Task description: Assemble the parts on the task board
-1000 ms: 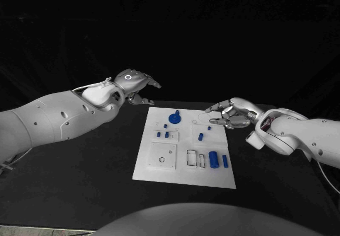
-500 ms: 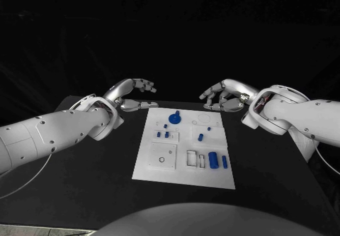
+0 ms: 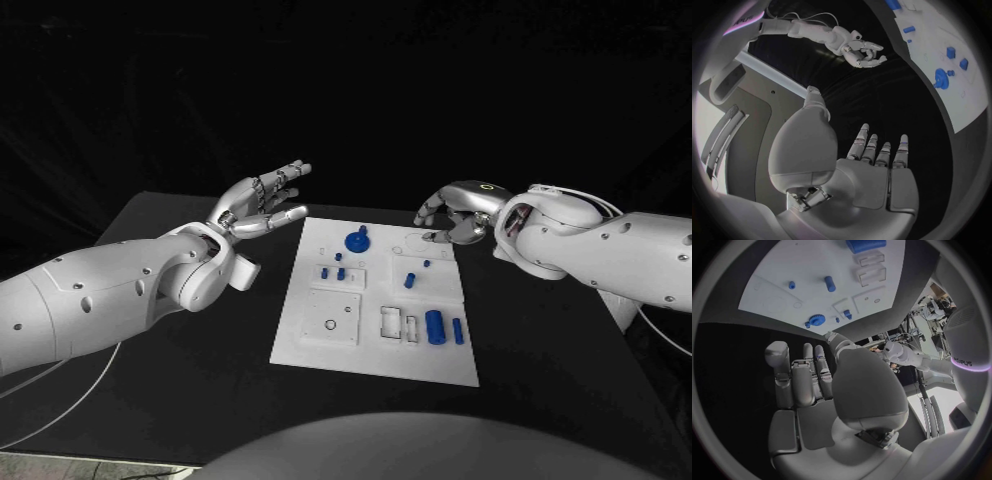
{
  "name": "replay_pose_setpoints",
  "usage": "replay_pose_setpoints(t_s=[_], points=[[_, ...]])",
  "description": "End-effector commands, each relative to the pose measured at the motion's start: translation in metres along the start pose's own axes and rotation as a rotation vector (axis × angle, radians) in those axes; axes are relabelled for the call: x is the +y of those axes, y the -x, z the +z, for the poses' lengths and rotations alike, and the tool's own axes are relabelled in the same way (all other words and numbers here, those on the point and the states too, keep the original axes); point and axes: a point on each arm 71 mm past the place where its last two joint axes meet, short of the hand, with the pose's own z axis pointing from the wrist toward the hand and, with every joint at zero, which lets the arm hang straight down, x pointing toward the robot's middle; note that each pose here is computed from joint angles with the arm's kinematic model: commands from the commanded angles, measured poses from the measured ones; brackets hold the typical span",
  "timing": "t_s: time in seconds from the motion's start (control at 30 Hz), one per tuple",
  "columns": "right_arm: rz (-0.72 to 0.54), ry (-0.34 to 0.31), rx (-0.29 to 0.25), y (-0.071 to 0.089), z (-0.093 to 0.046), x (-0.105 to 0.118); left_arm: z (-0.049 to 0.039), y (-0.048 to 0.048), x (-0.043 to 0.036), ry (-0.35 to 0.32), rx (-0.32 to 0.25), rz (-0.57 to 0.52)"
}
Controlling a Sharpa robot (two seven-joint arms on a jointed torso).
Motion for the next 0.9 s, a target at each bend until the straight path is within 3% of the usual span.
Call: replay_pose_setpoints(t_s=[0.03, 0.5, 0.9], points=[[-0.068, -0.051, -0.011, -0.006, -0.001, -0.009, -0.0024, -0.0008, -0.0022, -0.016, -0.002, -0.189], [-0.07, -0.104, 0.073, -0.037, -0.002, -0.026, -0.0098, -0.0112, -0.0053, -0.005, 0.047, -0.198], [-0.06, -0.109, 0.101, -0.057, 0.006, -0.031, -0.0112, -0.0117, -0.0055, 0.0, 0.046, -0.203]])
